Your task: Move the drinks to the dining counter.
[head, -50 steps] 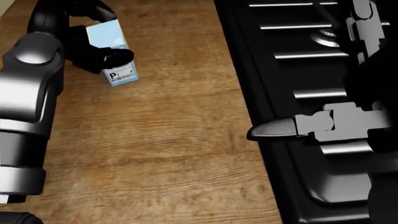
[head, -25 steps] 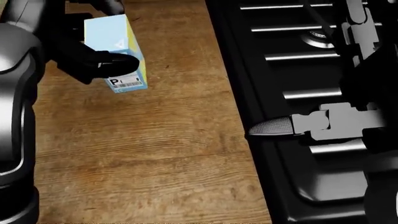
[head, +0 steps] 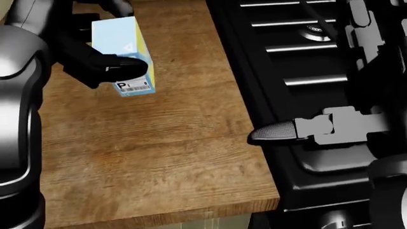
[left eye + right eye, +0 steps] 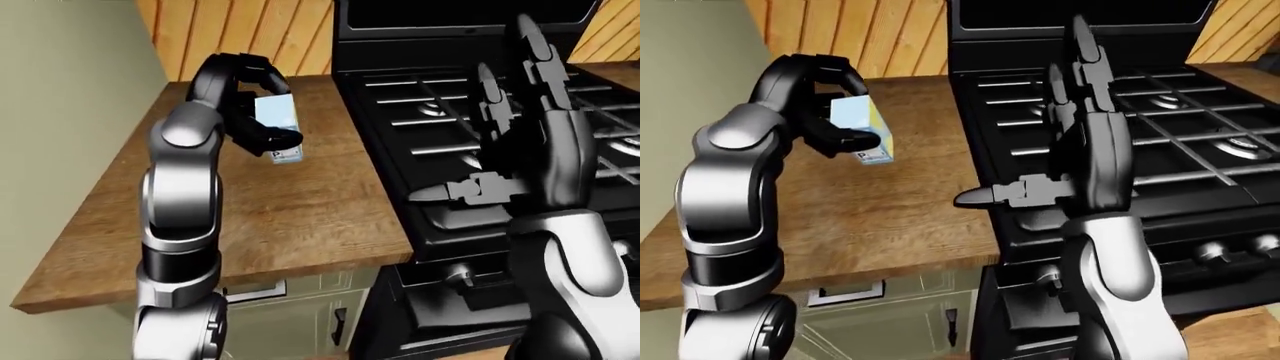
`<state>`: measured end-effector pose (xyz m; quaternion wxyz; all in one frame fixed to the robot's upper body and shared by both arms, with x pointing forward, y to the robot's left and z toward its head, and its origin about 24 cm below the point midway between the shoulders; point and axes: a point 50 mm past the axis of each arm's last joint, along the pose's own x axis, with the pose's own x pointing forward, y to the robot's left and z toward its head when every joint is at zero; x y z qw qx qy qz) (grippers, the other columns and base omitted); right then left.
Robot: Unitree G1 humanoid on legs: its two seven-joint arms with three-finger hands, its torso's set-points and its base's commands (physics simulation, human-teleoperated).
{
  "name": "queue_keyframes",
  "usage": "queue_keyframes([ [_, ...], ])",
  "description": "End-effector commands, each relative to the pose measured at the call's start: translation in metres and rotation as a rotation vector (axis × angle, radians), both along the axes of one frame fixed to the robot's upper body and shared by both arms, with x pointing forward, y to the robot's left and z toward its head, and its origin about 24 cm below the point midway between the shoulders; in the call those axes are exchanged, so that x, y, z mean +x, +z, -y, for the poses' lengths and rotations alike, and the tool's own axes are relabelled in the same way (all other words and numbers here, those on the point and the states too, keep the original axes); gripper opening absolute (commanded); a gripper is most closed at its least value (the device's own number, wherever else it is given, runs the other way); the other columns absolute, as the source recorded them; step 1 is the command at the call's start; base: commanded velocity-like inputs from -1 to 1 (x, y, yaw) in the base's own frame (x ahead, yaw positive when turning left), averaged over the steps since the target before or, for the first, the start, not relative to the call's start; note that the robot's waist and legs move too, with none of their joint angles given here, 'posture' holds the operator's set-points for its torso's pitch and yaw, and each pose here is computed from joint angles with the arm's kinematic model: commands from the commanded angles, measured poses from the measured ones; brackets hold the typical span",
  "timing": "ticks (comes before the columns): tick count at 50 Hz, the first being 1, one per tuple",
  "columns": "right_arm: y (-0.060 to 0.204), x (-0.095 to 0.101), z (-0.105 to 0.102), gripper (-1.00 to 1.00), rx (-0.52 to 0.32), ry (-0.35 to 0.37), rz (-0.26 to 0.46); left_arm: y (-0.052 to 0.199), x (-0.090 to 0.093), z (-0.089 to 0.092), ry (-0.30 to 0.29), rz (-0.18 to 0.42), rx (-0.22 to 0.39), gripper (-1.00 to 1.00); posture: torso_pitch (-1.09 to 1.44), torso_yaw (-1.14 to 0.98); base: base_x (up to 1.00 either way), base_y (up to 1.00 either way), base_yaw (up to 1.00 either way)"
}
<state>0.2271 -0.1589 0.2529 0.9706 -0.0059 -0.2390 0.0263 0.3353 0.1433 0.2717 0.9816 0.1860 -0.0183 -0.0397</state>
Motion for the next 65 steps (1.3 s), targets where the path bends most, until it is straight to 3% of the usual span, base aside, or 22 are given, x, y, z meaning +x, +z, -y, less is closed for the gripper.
queue_keyframes([
  [1, 0.0113, -0.0054, 0.0014, 1.0, -0.005, -0.011, 0.077, 0.0278, -0.0088, 0.003, -0.009, 0.135, 0.006, -1.0, 0.0, 0.0, -0.13, 0.0, 0.0],
  [55, 0.0109, -0.0081, -0.0024, 1.0, -0.021, 0.02, 0.075, 0.0274, -0.0132, 0.0074, -0.027, 0.141, 0.011, -1.0, 0.0, 0.0, -0.38, 0.01, 0.0],
  [65, 0.0044, -0.007, -0.0042, 1.0, -0.041, 0.034, 0.069, 0.023, -0.0124, 0.0068, -0.029, 0.138, 0.013, -1.0, 0.0, 0.0, -0.31, 0.0, 0.97],
])
